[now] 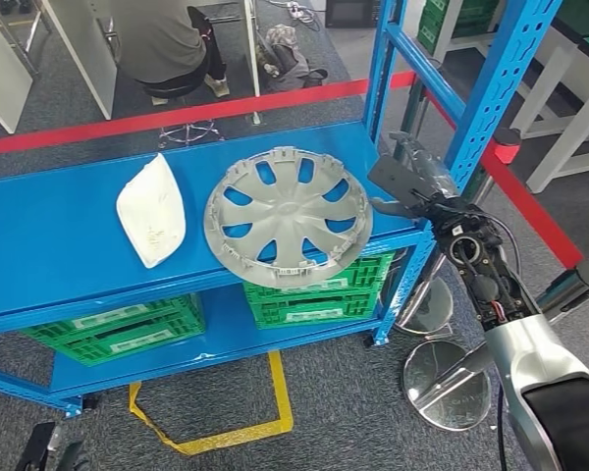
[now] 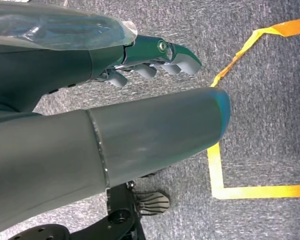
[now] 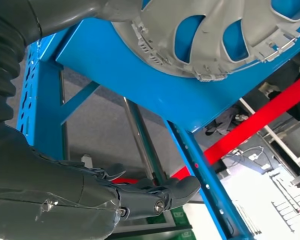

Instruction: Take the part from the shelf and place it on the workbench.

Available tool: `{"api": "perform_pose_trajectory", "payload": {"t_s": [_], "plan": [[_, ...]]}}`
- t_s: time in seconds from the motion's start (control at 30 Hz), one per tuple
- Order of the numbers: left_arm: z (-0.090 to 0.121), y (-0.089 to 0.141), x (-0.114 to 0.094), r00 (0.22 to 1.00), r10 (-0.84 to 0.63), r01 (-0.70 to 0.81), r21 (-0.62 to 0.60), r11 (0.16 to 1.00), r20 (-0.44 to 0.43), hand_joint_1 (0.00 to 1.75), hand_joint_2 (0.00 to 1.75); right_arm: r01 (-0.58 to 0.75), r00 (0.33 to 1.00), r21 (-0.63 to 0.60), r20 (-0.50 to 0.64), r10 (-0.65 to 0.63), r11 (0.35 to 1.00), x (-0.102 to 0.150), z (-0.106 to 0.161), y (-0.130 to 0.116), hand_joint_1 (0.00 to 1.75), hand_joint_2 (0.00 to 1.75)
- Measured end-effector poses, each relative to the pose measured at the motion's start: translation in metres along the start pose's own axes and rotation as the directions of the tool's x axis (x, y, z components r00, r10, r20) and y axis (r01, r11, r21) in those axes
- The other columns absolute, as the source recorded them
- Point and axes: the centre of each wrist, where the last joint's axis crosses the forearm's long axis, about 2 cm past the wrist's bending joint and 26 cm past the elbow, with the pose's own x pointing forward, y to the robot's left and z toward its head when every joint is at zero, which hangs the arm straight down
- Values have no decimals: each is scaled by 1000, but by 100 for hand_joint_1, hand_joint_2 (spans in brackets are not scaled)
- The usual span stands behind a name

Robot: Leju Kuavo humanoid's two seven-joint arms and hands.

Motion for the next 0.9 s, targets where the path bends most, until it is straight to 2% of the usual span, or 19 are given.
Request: {"api": "perform_pose_trajectory", "payload": {"t_s": [0.27, 0.53, 0.7, 0.9], "plan": [[0, 0, 0, 1000, 2, -2, 0, 1000, 1, 0, 0, -18, 999, -25, 40, 19, 1000, 5, -9, -5, 0, 175], [0, -1, 1, 1000, 2, -2, -1, 1000, 2, 0, 0, -47, 998, 16, 34, 47, 999, 9, -17, 0, 0, 175], [-2, -3, 7, 1000, -6, 7, -6, 1000, 9, 0, 0, -99, 994, 66, 51, 96, 993, 20, -30, 15, 0, 175], [-5, -8, 16, 1000, -10, 11, -9, 1000, 13, 0, 0, -175, 982, 120, 97, 164, 977, 35, -45, 45, 0, 175]]}}
